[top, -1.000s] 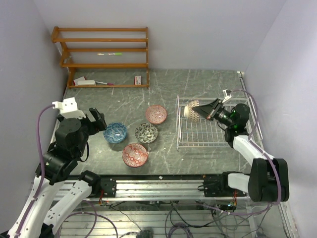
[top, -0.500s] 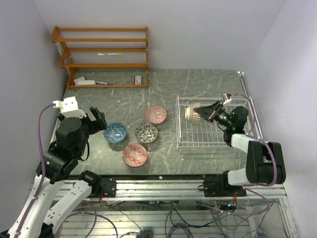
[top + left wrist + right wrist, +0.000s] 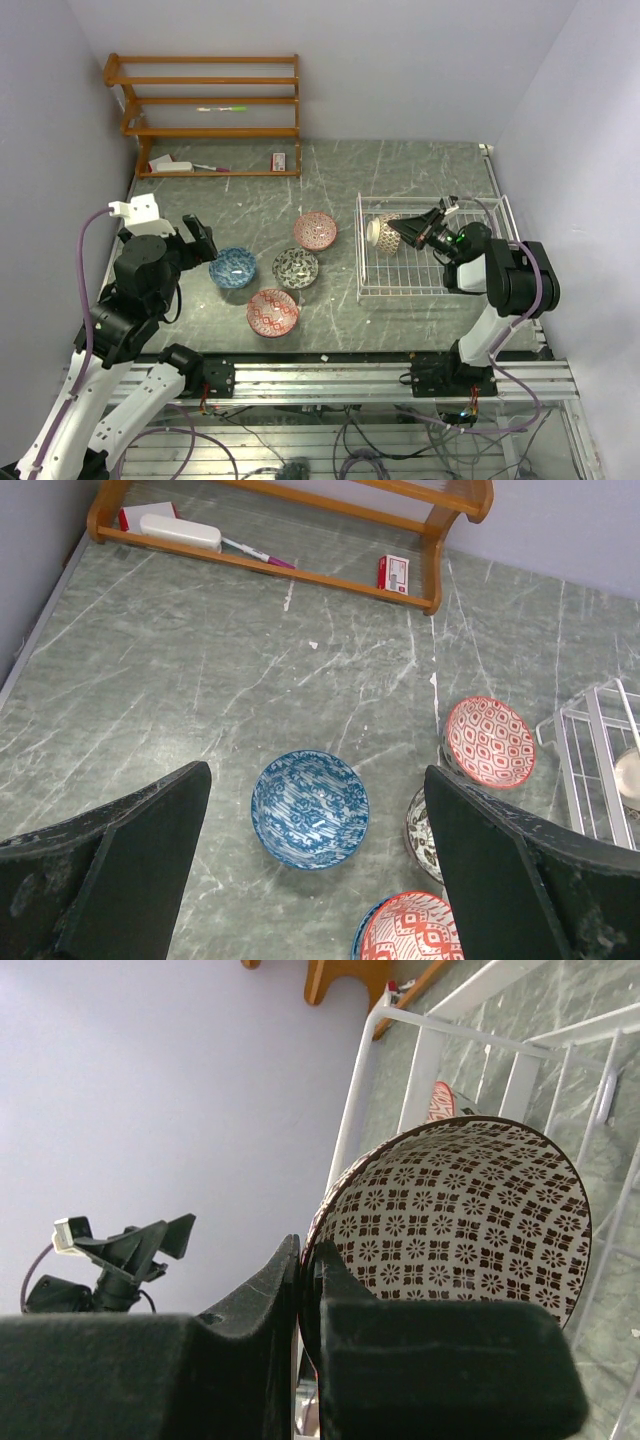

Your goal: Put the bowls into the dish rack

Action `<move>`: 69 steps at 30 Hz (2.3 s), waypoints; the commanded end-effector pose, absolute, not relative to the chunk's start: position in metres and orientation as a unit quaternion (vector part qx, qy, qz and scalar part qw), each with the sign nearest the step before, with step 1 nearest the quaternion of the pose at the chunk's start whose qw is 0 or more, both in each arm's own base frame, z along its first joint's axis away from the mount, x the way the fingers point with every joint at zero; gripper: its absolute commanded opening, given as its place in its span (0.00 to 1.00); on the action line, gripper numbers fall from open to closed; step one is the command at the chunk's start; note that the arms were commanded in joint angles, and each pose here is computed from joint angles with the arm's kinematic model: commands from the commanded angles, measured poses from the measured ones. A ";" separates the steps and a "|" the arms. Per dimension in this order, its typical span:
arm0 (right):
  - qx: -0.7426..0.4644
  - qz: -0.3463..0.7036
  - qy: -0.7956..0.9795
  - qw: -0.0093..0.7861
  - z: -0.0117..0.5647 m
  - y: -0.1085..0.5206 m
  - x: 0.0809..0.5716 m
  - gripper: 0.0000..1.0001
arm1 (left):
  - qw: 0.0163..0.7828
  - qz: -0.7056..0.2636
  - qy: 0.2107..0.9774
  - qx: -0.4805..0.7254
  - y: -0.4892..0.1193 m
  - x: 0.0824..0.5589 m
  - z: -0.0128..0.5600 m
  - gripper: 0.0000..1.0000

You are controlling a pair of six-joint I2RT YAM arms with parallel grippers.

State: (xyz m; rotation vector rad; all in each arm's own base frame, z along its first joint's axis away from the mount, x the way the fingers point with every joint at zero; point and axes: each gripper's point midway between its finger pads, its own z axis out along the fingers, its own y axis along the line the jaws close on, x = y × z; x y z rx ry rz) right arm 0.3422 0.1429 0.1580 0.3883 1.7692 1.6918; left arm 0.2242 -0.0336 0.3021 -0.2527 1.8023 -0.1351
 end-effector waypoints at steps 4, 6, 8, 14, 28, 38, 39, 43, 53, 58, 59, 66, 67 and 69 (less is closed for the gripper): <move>0.167 0.641 0.669 0.337 0.148 0.131 0.345 0.04 | 0.625 -0.068 0.770 -0.108 -0.036 0.227 0.313 0.99; 0.182 0.627 0.680 0.333 0.137 0.127 0.347 0.06 | 0.624 -0.067 0.771 -0.107 -0.036 0.228 0.312 0.99; 0.193 0.609 0.692 0.336 0.129 0.122 0.349 0.07 | 0.624 -0.067 0.771 -0.106 -0.036 0.227 0.312 0.99; 0.203 0.528 0.742 0.359 0.111 0.104 0.357 0.25 | 0.624 -0.067 0.772 -0.105 -0.036 0.227 0.310 0.99; 0.225 0.430 0.793 0.368 0.094 0.081 0.361 0.41 | 0.620 -0.070 0.775 -0.103 -0.039 0.229 0.306 0.99; 0.227 0.378 0.811 0.385 0.096 0.067 0.364 0.46 | 0.618 -0.072 0.776 -0.104 -0.039 0.229 0.304 0.99; 0.228 0.375 0.813 0.383 0.095 0.066 0.364 0.46 | 0.618 -0.072 0.776 -0.104 -0.040 0.229 0.303 0.99; 0.230 0.373 0.817 0.375 0.092 0.066 0.365 0.47 | 0.617 -0.071 0.777 -0.104 -0.039 0.229 0.302 0.99; 0.229 0.304 0.828 0.411 0.111 0.045 0.366 0.54 | 0.618 -0.072 0.775 -0.105 -0.039 0.228 0.302 0.99; 0.224 0.261 0.838 0.423 0.120 0.033 0.362 0.58 | 0.617 -0.076 0.776 -0.103 -0.041 0.229 0.300 0.99; 0.221 0.255 0.842 0.422 0.122 0.032 0.361 0.58 | 0.617 -0.077 0.776 -0.103 -0.041 0.229 0.300 0.99; 0.136 0.162 0.885 0.416 0.141 0.040 0.356 0.72 | 0.619 -0.080 0.775 -0.101 -0.042 0.228 0.299 0.99; 0.117 0.145 0.889 0.417 0.148 0.046 0.358 0.75 | 0.619 -0.081 0.775 -0.101 -0.043 0.229 0.299 0.99; 0.084 0.111 0.900 0.413 0.153 0.060 0.358 0.83 | 0.618 -0.083 0.776 -0.099 -0.044 0.229 0.297 0.99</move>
